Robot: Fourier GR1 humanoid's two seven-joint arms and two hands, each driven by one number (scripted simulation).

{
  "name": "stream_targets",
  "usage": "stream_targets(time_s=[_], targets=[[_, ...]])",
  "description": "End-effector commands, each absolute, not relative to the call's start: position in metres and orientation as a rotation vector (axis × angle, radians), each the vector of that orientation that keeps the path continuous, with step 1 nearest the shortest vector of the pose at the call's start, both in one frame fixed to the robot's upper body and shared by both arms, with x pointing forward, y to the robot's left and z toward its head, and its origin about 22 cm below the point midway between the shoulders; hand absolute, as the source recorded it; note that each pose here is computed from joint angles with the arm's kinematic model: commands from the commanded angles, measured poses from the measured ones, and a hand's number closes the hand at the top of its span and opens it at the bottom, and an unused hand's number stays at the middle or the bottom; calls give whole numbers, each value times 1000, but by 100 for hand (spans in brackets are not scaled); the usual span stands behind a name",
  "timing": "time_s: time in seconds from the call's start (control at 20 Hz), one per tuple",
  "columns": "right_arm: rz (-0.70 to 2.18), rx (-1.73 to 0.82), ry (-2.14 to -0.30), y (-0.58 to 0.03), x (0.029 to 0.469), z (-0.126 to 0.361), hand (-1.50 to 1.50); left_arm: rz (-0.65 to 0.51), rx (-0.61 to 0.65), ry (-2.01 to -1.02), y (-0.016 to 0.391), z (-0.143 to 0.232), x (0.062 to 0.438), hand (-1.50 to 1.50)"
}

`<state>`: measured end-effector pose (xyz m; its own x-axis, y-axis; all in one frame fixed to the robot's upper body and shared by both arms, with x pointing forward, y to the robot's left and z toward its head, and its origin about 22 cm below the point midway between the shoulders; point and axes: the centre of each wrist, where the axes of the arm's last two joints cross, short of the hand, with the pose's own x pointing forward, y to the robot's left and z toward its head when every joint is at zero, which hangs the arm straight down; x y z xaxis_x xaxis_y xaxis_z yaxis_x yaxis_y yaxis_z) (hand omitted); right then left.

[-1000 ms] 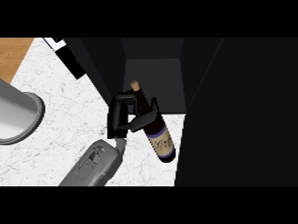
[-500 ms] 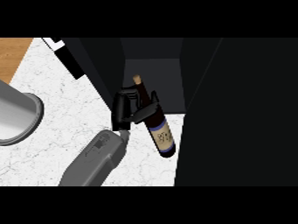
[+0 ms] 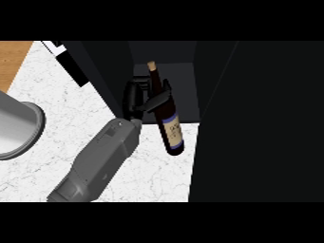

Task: Pick up the wine, place it into the cabinet and close the cabinet

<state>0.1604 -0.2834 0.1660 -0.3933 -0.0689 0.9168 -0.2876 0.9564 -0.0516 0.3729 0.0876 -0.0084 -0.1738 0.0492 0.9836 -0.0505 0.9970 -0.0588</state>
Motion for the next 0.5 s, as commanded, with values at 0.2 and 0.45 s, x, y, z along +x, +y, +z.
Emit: stream_targets(time_s=[0.2, 0.45], targets=[[255, 308, -1978, -281, 151, 172, -150, 100, 44, -1707, 92, -9, 392, 150], [300, 348, -1975, -268, 161, 169, -150, 41, 150, -1713, 82, 9, 403, 150]])
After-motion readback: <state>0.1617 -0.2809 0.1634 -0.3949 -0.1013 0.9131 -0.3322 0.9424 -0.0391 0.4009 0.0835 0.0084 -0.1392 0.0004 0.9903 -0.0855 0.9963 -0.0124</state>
